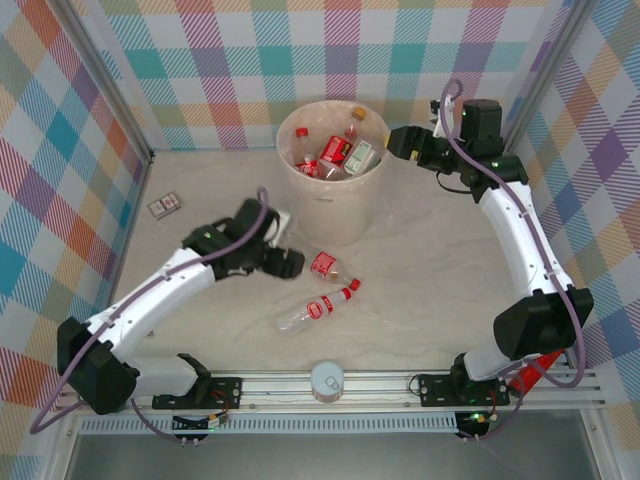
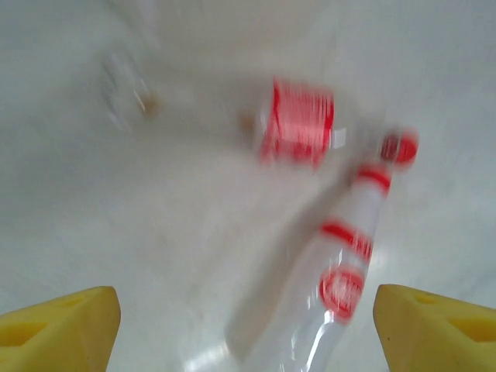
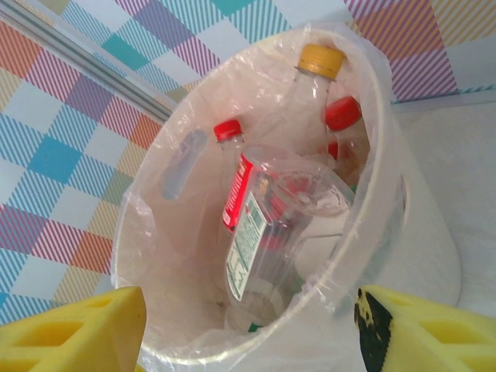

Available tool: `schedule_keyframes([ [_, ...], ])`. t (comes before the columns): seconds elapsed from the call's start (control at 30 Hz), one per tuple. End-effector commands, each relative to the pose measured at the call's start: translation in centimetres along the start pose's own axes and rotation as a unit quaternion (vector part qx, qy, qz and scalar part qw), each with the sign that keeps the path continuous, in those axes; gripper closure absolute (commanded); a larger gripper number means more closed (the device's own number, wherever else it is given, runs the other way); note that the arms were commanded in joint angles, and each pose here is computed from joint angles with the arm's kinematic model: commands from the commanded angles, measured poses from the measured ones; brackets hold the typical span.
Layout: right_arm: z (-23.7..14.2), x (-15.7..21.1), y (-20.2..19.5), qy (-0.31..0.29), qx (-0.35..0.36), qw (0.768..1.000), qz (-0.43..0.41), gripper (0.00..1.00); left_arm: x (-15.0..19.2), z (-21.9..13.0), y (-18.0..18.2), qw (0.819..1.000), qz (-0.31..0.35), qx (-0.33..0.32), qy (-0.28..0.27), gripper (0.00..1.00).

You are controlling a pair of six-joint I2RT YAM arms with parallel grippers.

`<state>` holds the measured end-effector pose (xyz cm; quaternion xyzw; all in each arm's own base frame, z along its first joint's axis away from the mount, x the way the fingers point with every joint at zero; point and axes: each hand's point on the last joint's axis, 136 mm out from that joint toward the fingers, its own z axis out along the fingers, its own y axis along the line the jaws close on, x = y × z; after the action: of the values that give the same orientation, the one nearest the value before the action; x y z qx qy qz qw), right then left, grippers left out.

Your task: Put the plastic bottles in the bin

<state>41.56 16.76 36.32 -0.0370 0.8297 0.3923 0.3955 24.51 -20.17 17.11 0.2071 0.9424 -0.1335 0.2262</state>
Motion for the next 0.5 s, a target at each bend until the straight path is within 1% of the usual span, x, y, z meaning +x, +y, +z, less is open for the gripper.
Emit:
schedule_keyframes([
  [0.0, -0.7, 1.5, 0.0, 0.01, 0.007, 1.0, -0.01, 0.27, 1.7, 1.2, -3.4, 0.998, 0.024, 0.062, 0.005, 0.12],
  [0.07, -0.9, 1.9, -0.5, 0.007, 0.015, 1.0, -0.005, 0.27, 2.2, 2.5, -4.8, 0.995, 0.057, 0.082, 0.0, 0.11],
  [0.13, -1.0, 2.3, -0.7, 0.005, 0.019, 1.0, -0.001, 0.27, 2.4, 3.8, -5.3, 0.994, 0.073, 0.077, 0.005, 0.1],
  [0.27, -1.4, 2.6, -0.7, 0.002, 0.023, 1.0, 0.002, 0.26, 2.4, 6.3, -6.5, 0.994, 0.079, 0.076, 0.005, 0.06],
  [0.33, -1.5, 2.6, -0.6, 0.001, 0.022, 1.0, 0.004, 0.26, 2.5, 7.7, -6.8, 0.995, 0.077, 0.065, 0.01, 0.06],
  [0.47, -1.3, 2.4, -0.4, 0.0, 0.014, 1.0, 0.006, 0.26, 3.3, 9.7, -7.4, 0.993, 0.106, 0.026, 0.033, 0.05],
])
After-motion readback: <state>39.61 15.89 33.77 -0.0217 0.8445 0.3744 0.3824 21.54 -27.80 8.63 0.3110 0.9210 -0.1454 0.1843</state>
